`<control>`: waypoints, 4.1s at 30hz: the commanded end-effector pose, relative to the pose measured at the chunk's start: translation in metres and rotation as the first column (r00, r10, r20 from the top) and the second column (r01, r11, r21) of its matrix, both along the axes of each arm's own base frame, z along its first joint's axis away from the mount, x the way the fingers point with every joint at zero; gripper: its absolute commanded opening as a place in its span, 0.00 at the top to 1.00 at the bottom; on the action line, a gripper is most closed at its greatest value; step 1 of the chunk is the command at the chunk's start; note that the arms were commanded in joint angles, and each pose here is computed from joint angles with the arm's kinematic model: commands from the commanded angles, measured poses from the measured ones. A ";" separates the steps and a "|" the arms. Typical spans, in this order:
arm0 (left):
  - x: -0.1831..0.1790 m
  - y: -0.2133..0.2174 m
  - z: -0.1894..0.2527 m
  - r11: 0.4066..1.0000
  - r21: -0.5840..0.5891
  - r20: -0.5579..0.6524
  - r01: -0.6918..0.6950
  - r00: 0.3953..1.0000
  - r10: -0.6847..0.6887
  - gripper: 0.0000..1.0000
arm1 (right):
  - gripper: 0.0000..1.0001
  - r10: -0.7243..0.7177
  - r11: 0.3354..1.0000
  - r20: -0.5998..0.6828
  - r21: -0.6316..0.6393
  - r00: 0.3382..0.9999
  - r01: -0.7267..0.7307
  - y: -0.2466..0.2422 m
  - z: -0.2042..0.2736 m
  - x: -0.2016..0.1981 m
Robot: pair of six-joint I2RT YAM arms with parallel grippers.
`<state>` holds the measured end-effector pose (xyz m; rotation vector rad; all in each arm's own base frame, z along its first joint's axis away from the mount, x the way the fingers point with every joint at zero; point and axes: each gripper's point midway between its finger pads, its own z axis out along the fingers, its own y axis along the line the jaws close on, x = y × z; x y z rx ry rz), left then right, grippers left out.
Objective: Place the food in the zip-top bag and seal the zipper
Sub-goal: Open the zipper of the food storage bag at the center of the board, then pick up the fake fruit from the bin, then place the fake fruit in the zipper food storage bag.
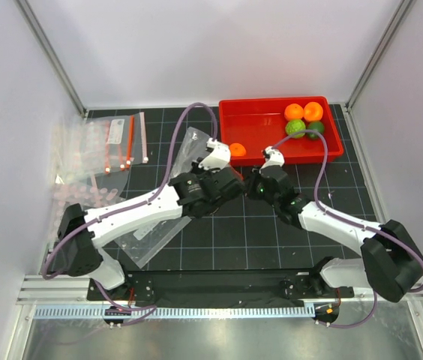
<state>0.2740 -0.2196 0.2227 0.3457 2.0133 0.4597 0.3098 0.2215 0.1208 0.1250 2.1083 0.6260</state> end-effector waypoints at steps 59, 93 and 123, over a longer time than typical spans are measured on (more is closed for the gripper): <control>0.037 -0.016 -0.039 0.997 -0.068 -0.196 0.022 0.980 -0.035 1.00 | 0.00 -0.680 0.636 0.133 -0.383 0.721 0.670 -0.222 -0.014 0.293; 0.025 -0.030 -0.039 0.980 -0.182 -0.241 0.076 0.963 -0.120 1.00 | 0.59 -0.140 0.986 0.291 0.126 0.947 0.107 -0.020 0.124 0.040; -0.005 -0.056 0.006 0.769 -0.602 -0.117 0.215 0.929 -0.351 0.99 | 0.64 0.143 0.952 0.358 0.205 0.923 -0.228 0.072 0.094 -0.022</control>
